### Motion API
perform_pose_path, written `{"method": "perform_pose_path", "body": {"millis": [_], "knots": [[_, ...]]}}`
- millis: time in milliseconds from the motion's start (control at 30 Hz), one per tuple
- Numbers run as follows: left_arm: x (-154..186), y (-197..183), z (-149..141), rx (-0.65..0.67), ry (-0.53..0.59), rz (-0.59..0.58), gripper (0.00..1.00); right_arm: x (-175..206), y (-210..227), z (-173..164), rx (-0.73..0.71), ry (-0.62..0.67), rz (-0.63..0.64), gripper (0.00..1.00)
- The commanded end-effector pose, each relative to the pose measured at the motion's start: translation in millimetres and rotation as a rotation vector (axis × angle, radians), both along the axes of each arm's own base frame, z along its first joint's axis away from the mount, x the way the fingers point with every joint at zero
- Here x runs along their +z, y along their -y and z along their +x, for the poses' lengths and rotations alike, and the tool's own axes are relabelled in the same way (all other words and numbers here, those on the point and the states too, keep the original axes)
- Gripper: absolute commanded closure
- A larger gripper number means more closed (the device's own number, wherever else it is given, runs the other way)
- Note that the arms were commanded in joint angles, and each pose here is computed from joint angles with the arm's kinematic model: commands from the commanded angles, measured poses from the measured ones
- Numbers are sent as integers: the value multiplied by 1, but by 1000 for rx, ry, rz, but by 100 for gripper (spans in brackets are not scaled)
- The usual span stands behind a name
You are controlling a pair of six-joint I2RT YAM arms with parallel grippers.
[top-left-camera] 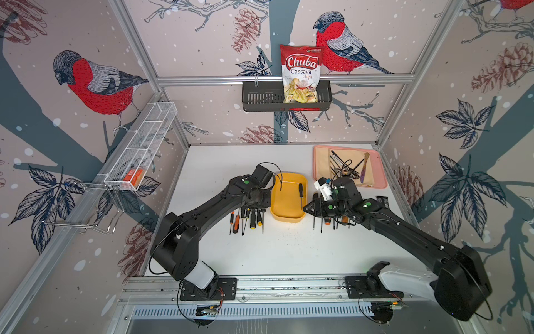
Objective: Take out the screwdriver from the storage box
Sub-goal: Place the screwdriver at the center of the board.
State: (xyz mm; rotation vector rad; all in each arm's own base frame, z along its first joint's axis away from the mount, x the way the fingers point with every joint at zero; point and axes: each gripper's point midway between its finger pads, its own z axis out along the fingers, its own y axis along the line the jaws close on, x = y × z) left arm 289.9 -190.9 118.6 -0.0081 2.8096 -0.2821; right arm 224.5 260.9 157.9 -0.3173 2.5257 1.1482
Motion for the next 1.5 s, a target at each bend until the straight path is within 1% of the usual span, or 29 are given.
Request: {"method": "perform_pose_path", "body": {"millis": [0, 67, 100, 200, 233, 300, 333, 400, 500, 700, 1067, 1200, 1300, 1467], "knots": [[-7, -34, -7, 14, -6, 77, 79, 5, -12, 7, -11, 26, 13, 66], [-12, -53, -11, 40, -19, 97, 79, 7, -18, 6, -1, 32, 18, 66], [-15, -63, -12, 56, -22, 111, 79, -2, -21, 6, 3, 14, 3, 66], [-22, -95, -14, 113, -33, 178, 79, -5, -27, 6, 13, 9, 2, 66], [-31, -106, -20, 127, -60, 205, 79, -7, -28, 5, 16, 5, -2, 66], [-36, -118, -21, 161, -75, 217, 79, -9, -31, 5, 21, 0, -3, 66], [-36, -118, -19, 157, -73, 206, 79, -9, -32, 5, 24, 2, -3, 66], [-37, -124, -15, 175, -67, 221, 79, -10, -33, 5, 26, 0, -7, 66], [-45, -134, -14, 205, -103, 236, 79, -11, -33, 4, 26, -2, -12, 67], [-61, -142, -14, 219, -164, 252, 80, -14, -28, 2, 19, 2, -21, 67], [-81, -145, -14, 194, -232, 277, 81, -18, -22, 5, 21, -4, -30, 67], [-87, -145, -15, 180, -262, 289, 89, -18, -21, 6, 20, -6, -29, 67], [-92, -148, -19, 173, -293, 309, 87, -19, -21, 5, 20, -9, -28, 67], [-99, -152, -26, 159, -334, 340, 75, -19, -20, 5, 16, -8, -24, 67]]}}
